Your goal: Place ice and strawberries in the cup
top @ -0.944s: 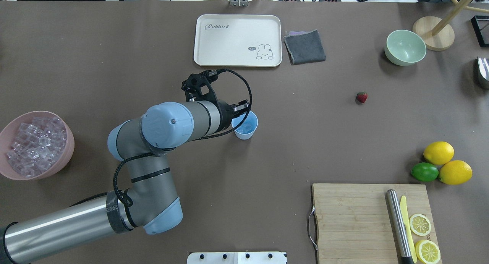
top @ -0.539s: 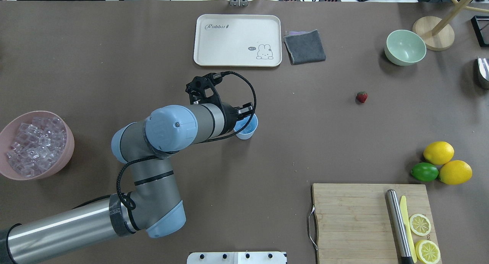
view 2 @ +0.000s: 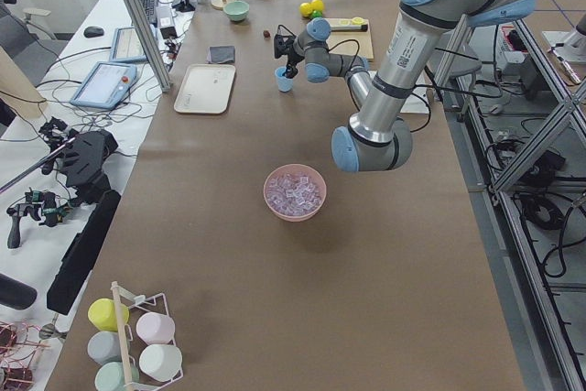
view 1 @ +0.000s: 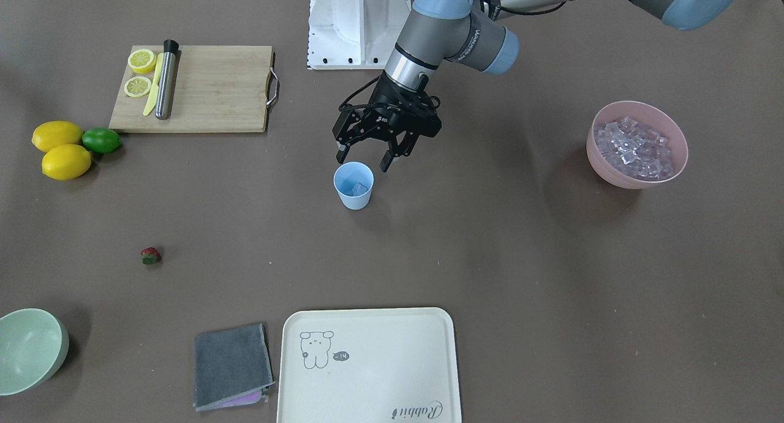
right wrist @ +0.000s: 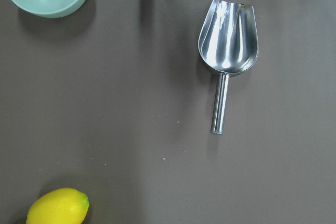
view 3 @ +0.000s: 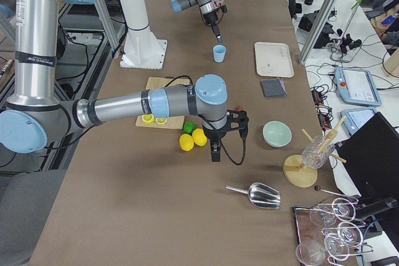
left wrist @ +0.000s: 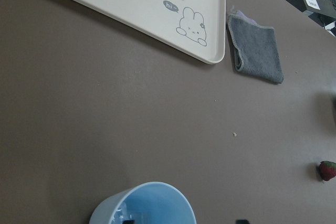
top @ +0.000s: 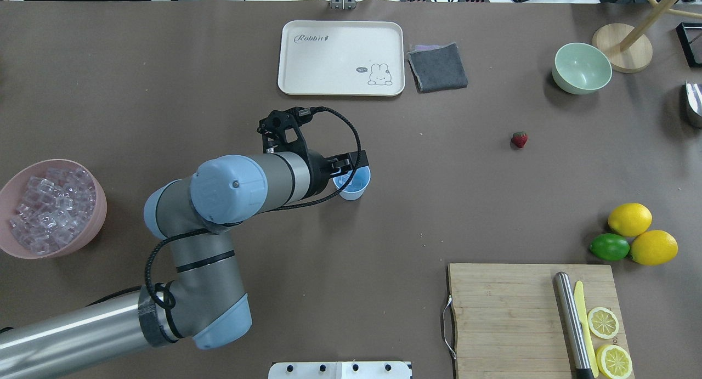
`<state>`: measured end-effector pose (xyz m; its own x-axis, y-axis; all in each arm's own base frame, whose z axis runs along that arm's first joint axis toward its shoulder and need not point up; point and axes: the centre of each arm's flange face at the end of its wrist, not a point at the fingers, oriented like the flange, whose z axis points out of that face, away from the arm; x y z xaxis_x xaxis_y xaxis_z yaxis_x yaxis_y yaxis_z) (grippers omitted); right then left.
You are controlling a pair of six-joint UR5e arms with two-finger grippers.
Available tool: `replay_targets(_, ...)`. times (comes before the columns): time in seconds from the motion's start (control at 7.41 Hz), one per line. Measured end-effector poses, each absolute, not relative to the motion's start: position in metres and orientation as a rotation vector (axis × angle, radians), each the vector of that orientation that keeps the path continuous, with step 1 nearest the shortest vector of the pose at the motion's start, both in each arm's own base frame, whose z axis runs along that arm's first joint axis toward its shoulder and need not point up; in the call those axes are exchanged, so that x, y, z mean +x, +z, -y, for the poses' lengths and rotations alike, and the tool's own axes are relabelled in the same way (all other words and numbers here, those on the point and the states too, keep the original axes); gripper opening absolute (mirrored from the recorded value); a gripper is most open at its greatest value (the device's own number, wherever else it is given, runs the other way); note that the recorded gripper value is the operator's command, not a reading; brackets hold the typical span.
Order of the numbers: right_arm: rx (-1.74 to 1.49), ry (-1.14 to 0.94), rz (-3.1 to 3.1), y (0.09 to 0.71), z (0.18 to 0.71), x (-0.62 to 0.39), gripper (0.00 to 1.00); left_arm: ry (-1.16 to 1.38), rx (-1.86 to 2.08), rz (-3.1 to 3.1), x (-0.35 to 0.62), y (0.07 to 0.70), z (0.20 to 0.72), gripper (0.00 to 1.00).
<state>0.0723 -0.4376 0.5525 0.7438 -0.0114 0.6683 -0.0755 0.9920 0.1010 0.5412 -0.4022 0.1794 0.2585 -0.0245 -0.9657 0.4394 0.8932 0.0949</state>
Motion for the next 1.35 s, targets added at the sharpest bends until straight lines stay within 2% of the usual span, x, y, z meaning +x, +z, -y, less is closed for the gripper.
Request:
replay_targets(0.27, 0.119, 0.074, 0.738, 0.54, 0.449, 0.065, 1.0, -0.158, 0.405, -1.152, 0.492, 0.197, 0.391, 1.0)
replay_targets(0.54, 0.114, 0.083, 0.743, 0.53, 0.459, 0.052, 1.0, 0.001, 0.361, -0.945, 0.406, 0.206, 0.405, 1.0)
replay_targets(0.67, 0.114, 0.087, 0.745, 0.525, 0.463, 0.047, 1.0, 0.085, 0.354, -0.857, 0.352, 0.231, 0.411, 1.0)
replay_targets(1.08, 0.114, 0.082, 0.749, 0.515, 0.47, 0.035, 1.0, 0.331, 0.331, -0.725, 0.143, 0.36, 0.453, 1.0)
replay_targets(1.35, 0.123, 0.069, 0.752, 0.508, 0.475, 0.03, 1.0, 0.398, 0.302, -0.73, 0.032, 0.456, 0.469, 1.0)
